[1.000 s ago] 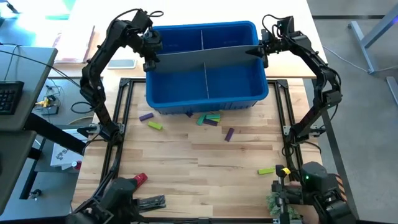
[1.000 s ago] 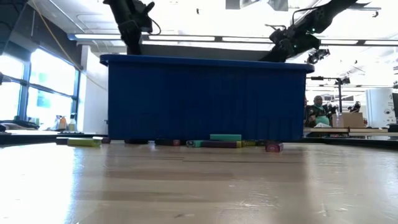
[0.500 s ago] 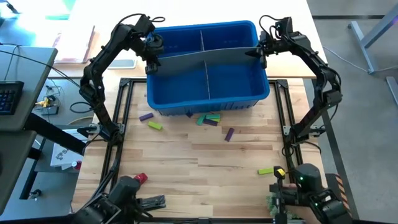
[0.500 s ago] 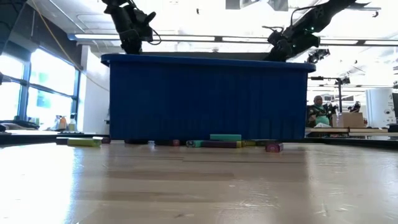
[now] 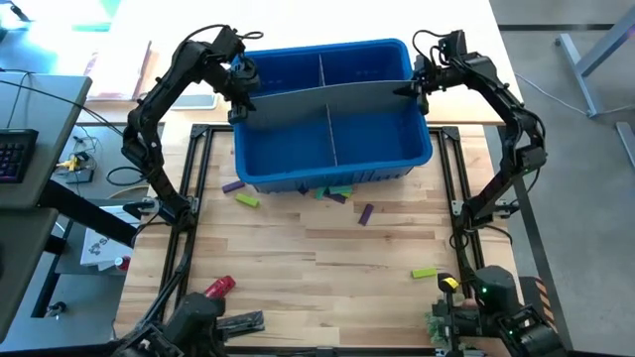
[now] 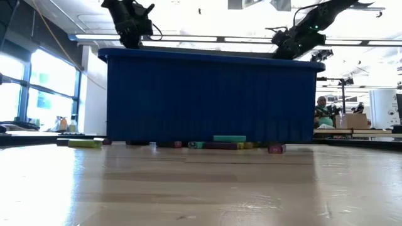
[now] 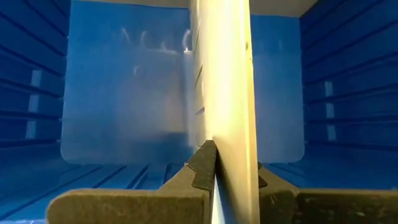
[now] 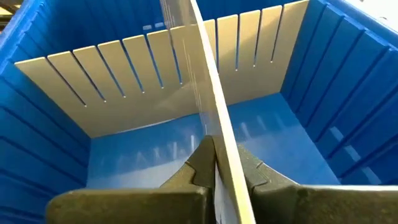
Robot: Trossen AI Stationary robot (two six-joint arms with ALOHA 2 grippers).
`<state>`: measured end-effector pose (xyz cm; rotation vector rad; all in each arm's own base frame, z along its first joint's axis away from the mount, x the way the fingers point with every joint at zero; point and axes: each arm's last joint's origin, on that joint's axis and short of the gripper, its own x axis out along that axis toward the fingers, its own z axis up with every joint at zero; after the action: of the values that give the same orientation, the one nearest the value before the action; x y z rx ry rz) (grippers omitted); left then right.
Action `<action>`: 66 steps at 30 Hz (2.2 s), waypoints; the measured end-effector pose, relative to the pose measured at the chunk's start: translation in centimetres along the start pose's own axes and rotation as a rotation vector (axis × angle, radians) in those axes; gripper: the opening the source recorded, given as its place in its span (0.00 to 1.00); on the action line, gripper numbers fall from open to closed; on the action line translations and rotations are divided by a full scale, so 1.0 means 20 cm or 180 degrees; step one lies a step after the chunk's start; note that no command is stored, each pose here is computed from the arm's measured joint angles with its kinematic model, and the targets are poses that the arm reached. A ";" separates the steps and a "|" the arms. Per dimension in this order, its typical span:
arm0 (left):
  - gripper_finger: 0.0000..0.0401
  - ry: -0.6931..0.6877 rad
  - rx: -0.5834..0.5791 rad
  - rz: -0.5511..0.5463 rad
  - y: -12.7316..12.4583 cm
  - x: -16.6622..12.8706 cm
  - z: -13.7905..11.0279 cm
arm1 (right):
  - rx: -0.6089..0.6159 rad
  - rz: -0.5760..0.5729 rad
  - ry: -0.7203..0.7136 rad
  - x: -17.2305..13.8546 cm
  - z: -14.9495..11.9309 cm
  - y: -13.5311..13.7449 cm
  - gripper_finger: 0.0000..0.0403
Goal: Sort blocks
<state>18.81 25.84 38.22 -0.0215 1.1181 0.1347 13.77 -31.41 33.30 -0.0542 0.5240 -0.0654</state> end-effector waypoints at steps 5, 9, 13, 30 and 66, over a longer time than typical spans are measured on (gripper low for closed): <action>0.00 0.0099 0.0021 -0.0136 -0.02 0.07 0.00 | 0.0121 0.0132 0.0023 0.00 -0.01 0.02 0.02; 0.00 0.0127 0.0015 -0.0193 -0.03 0.09 -0.02 | 0.0144 0.0182 0.0039 0.00 -0.02 0.04 0.02; 0.00 0.0135 0.0010 -0.0199 -0.03 0.10 -0.02 | 0.0156 0.0195 0.0031 0.00 -0.01 0.04 0.02; 0.23 0.0130 -0.0259 0.0081 -0.01 0.07 0.00 | 0.0379 -0.0208 0.0334 -0.04 0.08 0.11 0.33; 0.38 -0.0669 0.0676 -0.0090 -0.16 0.25 0.36 | -0.0273 0.0100 0.0126 0.51 0.34 0.32 0.44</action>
<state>27.84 23.84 36.75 0.1629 0.9170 -0.0078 26.36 -25.63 33.61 -0.1286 0.5671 -0.0133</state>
